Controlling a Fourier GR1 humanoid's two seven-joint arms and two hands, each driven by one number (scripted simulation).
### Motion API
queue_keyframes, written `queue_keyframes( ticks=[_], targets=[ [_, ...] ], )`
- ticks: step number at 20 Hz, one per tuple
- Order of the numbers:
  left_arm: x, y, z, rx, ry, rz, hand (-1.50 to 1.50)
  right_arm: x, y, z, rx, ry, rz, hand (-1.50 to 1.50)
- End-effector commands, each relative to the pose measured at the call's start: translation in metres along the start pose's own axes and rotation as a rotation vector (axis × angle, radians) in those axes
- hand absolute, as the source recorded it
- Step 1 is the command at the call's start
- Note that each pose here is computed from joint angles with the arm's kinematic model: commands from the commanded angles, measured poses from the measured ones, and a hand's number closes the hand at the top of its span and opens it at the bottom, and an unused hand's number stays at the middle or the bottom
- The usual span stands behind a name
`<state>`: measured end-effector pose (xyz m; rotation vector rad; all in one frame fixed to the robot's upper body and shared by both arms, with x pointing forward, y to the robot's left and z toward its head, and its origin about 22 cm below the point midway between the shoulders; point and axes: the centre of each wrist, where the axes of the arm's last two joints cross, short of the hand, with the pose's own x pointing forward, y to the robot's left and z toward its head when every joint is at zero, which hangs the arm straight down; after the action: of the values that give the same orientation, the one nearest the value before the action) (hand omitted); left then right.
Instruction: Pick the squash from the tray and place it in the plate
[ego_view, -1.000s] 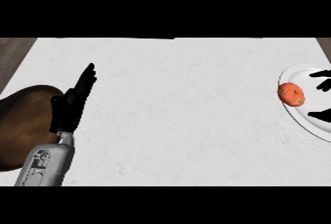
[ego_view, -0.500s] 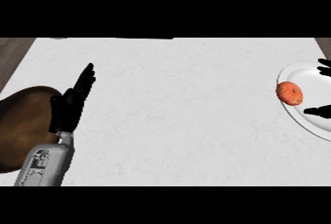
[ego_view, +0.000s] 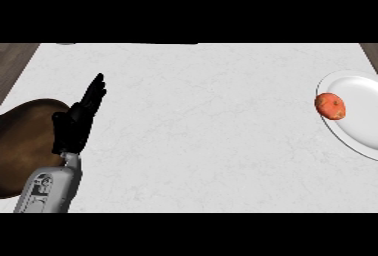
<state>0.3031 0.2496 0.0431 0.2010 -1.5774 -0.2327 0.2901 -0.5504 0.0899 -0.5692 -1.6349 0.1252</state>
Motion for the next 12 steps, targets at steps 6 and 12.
queue_keyframes(
  ticks=[6, 12],
  targets=[
    [0.006, -0.004, -0.007, -0.013, -0.008, -0.009, 0.00, 0.003, -0.079, 0.050, -0.056, 0.027, -0.042, -1.50],
    [0.001, -0.004, -0.004, -0.001, -0.012, 0.003, 0.00, 0.011, -0.099, 0.058, -0.047, 0.025, -0.029, -1.50]
  ],
)
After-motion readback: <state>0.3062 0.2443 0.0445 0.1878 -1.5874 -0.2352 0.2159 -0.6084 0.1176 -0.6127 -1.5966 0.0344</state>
